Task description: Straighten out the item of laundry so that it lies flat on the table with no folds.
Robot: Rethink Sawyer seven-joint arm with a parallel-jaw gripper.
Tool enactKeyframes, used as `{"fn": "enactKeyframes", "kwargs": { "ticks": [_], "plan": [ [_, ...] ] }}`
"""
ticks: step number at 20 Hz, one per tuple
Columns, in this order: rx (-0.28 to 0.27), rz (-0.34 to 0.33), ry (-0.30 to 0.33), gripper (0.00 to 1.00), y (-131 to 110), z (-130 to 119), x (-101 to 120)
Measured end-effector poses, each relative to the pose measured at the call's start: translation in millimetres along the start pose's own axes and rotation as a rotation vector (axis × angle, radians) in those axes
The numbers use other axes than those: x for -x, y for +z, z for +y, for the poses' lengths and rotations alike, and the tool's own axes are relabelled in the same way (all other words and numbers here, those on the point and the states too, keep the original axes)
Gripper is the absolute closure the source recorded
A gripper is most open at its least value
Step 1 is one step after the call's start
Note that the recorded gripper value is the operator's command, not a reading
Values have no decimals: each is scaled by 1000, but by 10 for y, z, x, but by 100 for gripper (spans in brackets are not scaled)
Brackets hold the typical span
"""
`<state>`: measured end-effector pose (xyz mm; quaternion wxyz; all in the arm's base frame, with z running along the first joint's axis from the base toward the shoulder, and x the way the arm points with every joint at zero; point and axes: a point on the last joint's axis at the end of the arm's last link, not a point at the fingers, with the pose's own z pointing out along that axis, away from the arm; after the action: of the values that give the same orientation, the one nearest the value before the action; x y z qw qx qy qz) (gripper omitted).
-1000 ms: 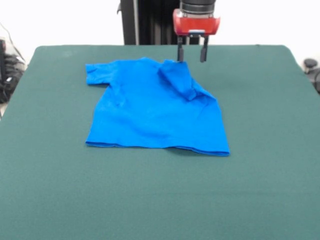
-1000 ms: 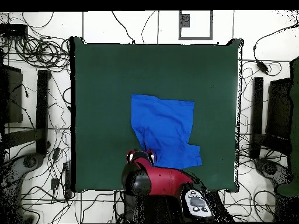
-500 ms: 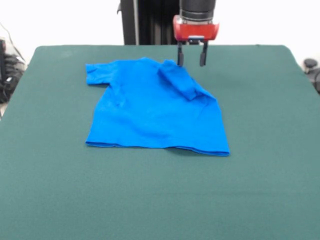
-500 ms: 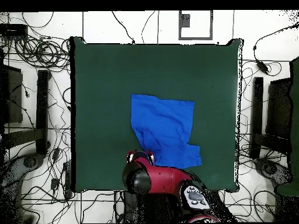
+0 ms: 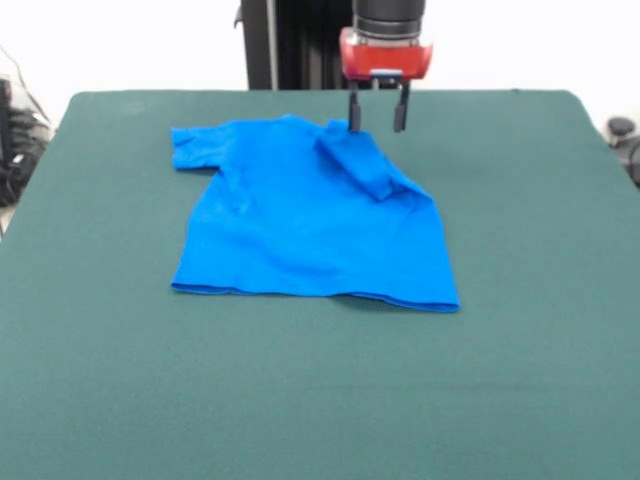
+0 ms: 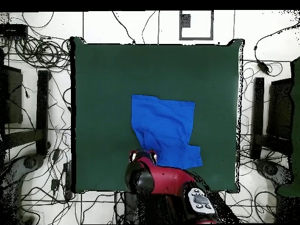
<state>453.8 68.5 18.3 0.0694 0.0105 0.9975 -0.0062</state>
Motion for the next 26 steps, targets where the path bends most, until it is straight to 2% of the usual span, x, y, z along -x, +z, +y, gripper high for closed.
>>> {"fn": "enactKeyframes", "kwargs": {
  "ticks": [13, 26],
  "plan": [
    [-11, -39, 15, 0, -122, -99, 146],
    [-9, -26, 12, 0, -79, -84, 98]
  ]
}}
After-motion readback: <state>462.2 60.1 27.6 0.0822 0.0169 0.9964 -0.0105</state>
